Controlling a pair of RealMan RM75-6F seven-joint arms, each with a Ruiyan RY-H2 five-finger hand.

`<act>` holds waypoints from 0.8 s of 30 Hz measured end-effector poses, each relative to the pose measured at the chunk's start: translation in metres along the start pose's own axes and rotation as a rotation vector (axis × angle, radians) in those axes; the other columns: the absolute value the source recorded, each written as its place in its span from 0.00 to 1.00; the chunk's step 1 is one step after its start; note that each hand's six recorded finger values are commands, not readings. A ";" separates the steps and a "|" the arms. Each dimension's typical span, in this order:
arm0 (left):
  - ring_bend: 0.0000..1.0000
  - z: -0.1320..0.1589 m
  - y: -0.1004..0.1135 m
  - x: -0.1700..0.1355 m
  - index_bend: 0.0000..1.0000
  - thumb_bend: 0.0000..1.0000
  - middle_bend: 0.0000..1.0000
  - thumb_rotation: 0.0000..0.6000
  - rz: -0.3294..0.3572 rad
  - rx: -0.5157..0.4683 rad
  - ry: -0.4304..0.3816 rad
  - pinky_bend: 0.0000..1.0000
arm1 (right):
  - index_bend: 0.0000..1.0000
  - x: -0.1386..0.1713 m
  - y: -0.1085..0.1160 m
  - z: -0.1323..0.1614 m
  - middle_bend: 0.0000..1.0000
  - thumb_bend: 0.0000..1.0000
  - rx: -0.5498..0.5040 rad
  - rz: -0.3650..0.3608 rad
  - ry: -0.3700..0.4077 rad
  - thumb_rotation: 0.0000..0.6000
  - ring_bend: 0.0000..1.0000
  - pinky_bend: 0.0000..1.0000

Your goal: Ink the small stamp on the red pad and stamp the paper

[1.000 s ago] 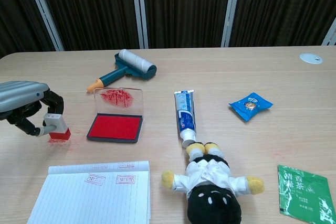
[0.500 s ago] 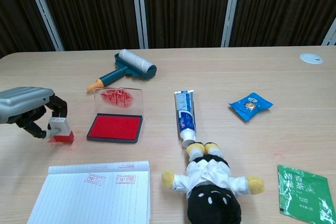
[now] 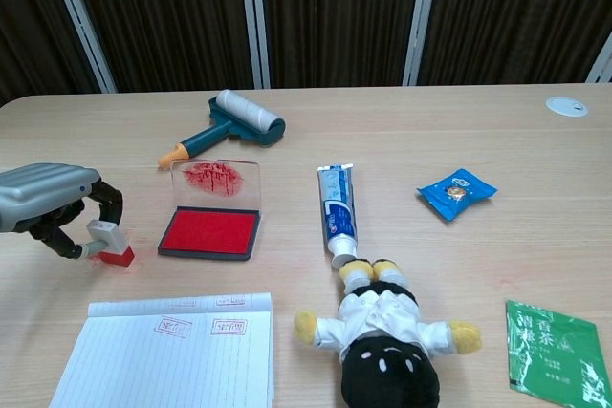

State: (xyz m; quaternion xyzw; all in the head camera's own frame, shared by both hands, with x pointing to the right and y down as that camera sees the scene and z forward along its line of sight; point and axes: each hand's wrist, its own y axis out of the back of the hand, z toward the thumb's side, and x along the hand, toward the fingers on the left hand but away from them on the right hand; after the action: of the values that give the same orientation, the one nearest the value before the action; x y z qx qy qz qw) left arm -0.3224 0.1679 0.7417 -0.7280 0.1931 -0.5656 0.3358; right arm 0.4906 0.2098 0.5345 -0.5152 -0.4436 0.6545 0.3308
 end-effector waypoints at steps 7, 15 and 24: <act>0.80 0.001 -0.001 -0.003 0.46 0.29 0.43 1.00 0.002 0.016 0.001 0.87 | 0.00 0.000 0.001 0.000 0.00 0.00 -0.005 -0.001 0.002 1.00 0.00 0.00; 0.80 0.001 0.000 -0.006 0.40 0.23 0.40 1.00 0.005 0.021 0.001 0.86 | 0.00 0.001 0.002 0.000 0.00 0.00 -0.009 -0.001 0.003 1.00 0.00 0.00; 0.79 -0.001 0.009 -0.014 0.18 0.10 0.29 1.00 0.034 0.015 0.006 0.85 | 0.00 0.003 0.004 0.002 0.00 0.00 -0.018 -0.003 0.009 1.00 0.00 0.00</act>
State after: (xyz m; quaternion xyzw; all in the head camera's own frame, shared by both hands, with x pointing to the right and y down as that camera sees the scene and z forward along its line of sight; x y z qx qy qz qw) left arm -0.3261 0.1702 0.7257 -0.7203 0.2025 -0.5635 0.3501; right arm 0.4882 0.2101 0.5300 -0.5206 -0.4489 0.6474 0.3291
